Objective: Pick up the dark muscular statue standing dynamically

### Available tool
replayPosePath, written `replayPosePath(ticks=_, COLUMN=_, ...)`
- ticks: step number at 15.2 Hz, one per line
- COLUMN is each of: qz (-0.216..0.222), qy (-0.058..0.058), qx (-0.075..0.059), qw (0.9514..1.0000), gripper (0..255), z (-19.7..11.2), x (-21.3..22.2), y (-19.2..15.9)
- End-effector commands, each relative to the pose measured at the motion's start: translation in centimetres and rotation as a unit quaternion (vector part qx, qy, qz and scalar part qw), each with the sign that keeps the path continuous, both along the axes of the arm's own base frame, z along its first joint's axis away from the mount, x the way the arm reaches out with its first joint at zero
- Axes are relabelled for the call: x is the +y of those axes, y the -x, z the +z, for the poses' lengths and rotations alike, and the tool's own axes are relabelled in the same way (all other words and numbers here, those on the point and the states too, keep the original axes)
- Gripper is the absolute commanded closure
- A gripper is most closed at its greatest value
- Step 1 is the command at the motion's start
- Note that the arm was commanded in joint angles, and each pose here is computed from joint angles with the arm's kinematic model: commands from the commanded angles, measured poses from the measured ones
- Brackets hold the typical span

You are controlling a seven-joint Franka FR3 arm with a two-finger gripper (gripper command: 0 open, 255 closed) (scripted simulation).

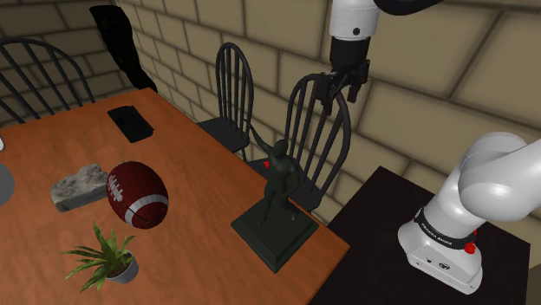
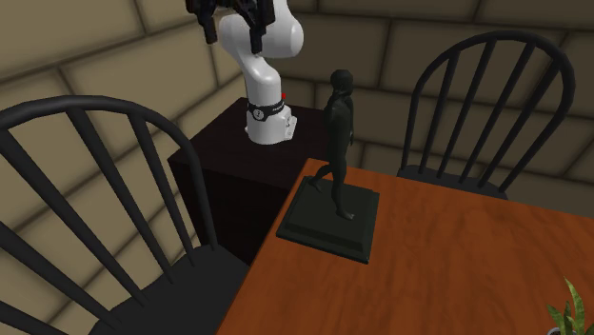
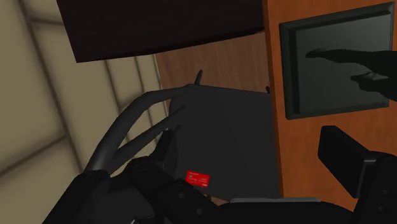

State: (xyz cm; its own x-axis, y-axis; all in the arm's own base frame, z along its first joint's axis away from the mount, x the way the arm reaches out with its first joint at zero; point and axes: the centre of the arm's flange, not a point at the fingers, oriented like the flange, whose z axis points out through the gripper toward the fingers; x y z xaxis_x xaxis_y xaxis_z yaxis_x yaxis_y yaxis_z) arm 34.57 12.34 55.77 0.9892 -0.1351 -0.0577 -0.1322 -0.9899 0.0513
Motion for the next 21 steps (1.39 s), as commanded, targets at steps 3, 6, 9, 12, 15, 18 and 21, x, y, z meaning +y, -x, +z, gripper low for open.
replayPosePath(ticks=3, qz=-0.006, qy=-0.011, qx=0.005, qw=0.9999, gripper=0, z=-0.8, x=4.7, y=-1.8)
replayPosePath(ticks=6, qz=-0.01, qy=-0.018, qx=0.008, qw=0.9997, gripper=0, z=-1.4, x=8.3, y=-3.1)
replayPosePath(ticks=9, qz=-0.015, qy=-0.026, qx=0.011, qw=0.9995, gripper=0, z=-1.8, x=11.8, y=-4.4)
replayPosePath(ticks=12, qz=-0.019, qy=-0.033, qx=0.015, qw=0.9992, gripper=0, z=-2.3, x=15.3, y=-5.7)
replayPosePath(ticks=15, qz=-0.021, qy=-0.038, qx=0.017, qw=0.9989, gripper=0, z=-3.1, x=17.4, y=-6.5)
replayPosePath(ticks=18, qz=-0.021, qy=-0.038, qx=0.017, qw=0.9989, gripper=0, z=-4.6, x=17.4, y=-6.5)
replayPosePath(ticks=21, qz=-0.021, qy=-0.038, qx=0.017, qw=0.9989, gripper=0, z=-6.2, x=17.4, y=-6.5)
